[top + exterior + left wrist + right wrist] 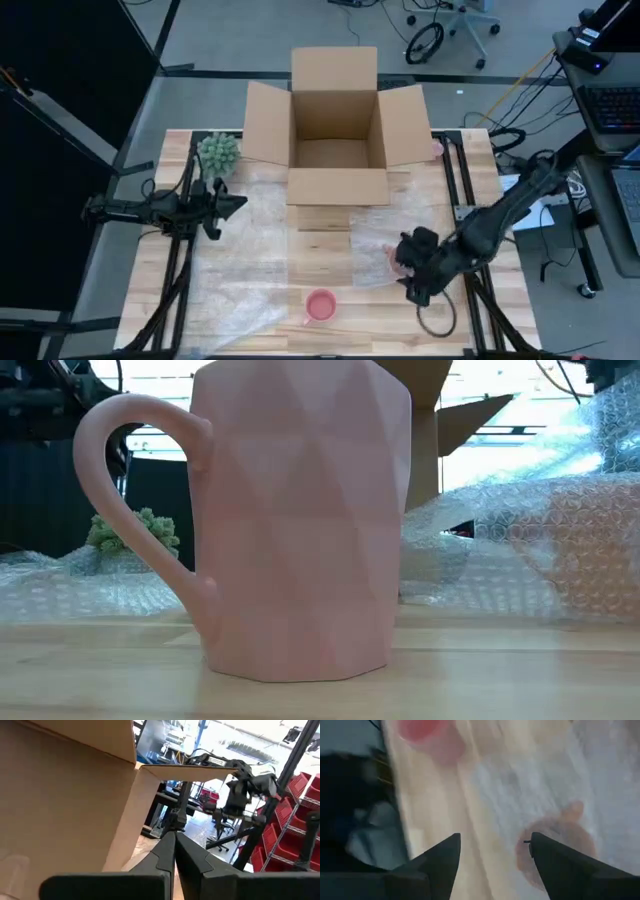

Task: Wrap mug
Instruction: Wrap the yellow mug with bubble wrap

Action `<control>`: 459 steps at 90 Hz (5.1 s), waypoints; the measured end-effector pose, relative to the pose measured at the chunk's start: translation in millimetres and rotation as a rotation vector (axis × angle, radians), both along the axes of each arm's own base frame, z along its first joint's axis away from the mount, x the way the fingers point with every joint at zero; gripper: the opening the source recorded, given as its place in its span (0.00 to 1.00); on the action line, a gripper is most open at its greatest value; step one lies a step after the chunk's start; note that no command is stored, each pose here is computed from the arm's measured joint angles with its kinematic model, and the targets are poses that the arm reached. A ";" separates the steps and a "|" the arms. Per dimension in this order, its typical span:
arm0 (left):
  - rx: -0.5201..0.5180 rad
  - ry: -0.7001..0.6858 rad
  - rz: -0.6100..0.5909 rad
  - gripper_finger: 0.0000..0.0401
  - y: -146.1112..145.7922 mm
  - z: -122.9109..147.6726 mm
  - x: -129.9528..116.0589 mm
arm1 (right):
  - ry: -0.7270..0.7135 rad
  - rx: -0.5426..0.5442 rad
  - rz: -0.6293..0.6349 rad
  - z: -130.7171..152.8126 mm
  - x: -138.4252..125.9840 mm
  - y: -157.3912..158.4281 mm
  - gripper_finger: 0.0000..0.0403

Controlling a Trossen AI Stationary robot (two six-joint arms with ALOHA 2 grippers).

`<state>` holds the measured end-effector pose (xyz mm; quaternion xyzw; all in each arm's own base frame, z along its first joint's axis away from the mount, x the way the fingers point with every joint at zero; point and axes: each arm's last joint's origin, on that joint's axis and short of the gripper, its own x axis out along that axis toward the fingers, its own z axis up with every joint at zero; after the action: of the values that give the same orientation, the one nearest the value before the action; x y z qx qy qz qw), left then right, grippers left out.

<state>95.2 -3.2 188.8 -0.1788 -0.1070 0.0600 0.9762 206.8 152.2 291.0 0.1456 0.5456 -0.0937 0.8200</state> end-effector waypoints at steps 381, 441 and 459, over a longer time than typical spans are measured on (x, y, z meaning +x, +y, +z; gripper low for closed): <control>0.395 0.337 -0.341 0.00 -124.3 84.9 144.6 | 0.085 0.096 -0.219 -113.8 38.6 8.3 0.52; 0.471 0.313 -0.519 0.00 -180.3 15.0 326.3 | 0.062 0.056 -0.156 -113.4 39.1 8.7 0.52; 0.455 0.352 -0.515 0.00 -180.5 -7.9 350.5 | 0.062 0.046 -0.127 -113.2 39.2 8.8 0.52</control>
<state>445.7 -183.7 180.9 0.0344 0.1000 -0.1825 0.9775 246.0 161.0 177.7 0.1955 0.5624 -0.1373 0.7916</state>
